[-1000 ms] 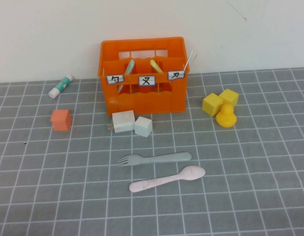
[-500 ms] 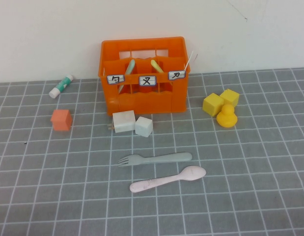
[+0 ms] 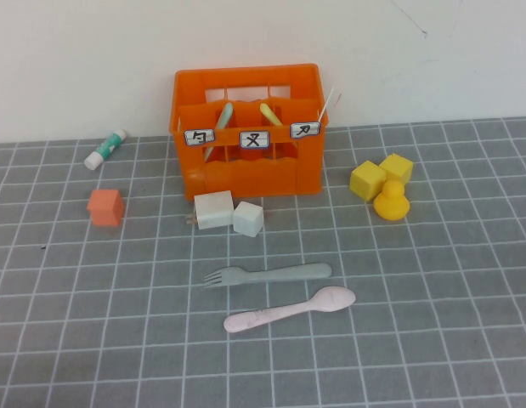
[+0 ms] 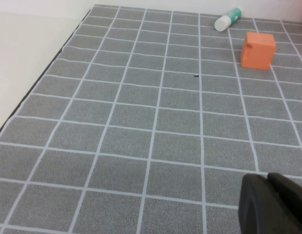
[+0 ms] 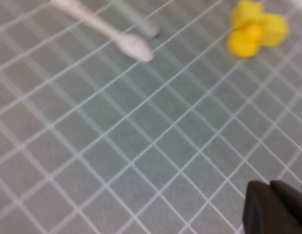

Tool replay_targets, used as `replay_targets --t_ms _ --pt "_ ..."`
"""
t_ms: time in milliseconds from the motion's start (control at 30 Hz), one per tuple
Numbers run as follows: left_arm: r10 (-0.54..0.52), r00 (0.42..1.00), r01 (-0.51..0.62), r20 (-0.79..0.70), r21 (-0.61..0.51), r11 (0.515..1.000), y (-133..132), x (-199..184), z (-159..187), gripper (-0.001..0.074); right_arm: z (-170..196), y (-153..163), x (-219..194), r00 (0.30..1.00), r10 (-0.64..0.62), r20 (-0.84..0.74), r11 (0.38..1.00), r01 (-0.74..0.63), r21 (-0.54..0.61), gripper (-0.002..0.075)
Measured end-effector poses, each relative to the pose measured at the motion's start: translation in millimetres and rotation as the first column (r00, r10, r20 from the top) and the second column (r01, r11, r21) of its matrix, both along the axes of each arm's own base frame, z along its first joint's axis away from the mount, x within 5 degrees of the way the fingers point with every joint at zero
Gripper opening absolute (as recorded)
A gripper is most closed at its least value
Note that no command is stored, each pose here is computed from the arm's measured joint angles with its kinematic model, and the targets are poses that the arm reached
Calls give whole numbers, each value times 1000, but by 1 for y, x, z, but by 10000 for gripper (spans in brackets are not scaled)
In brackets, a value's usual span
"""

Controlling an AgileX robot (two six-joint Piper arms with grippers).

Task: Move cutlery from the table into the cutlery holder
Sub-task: Pick up the fork

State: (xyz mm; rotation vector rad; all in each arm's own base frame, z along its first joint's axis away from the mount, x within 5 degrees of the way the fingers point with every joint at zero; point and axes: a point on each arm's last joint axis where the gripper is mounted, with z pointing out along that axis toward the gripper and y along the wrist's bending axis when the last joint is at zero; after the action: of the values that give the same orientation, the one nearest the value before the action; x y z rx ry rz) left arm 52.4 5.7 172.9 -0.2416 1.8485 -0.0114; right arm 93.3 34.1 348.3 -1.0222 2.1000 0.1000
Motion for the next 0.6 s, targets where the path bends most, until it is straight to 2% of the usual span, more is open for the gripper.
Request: replay_targets --t_ms 133,300,400,600 --pt "0 1000 0 0 0 1000 0 0 0 -1 9 6 43 975 190 -114 980 -195 -34 -3" --pt "0 1000 0 0 0 1000 0 0 0 -1 8 31 99 888 405 -218 903 -426 -54 -3" --pt "0 1000 0 0 0 1000 0 0 0 -1 -2 61 124 816 494 -300 824 -550 -140 -3" --pt "1 1000 -1 0 -3 1000 0 0 0 -1 -31 123 168 709 552 -440 642 -698 -318 -3"
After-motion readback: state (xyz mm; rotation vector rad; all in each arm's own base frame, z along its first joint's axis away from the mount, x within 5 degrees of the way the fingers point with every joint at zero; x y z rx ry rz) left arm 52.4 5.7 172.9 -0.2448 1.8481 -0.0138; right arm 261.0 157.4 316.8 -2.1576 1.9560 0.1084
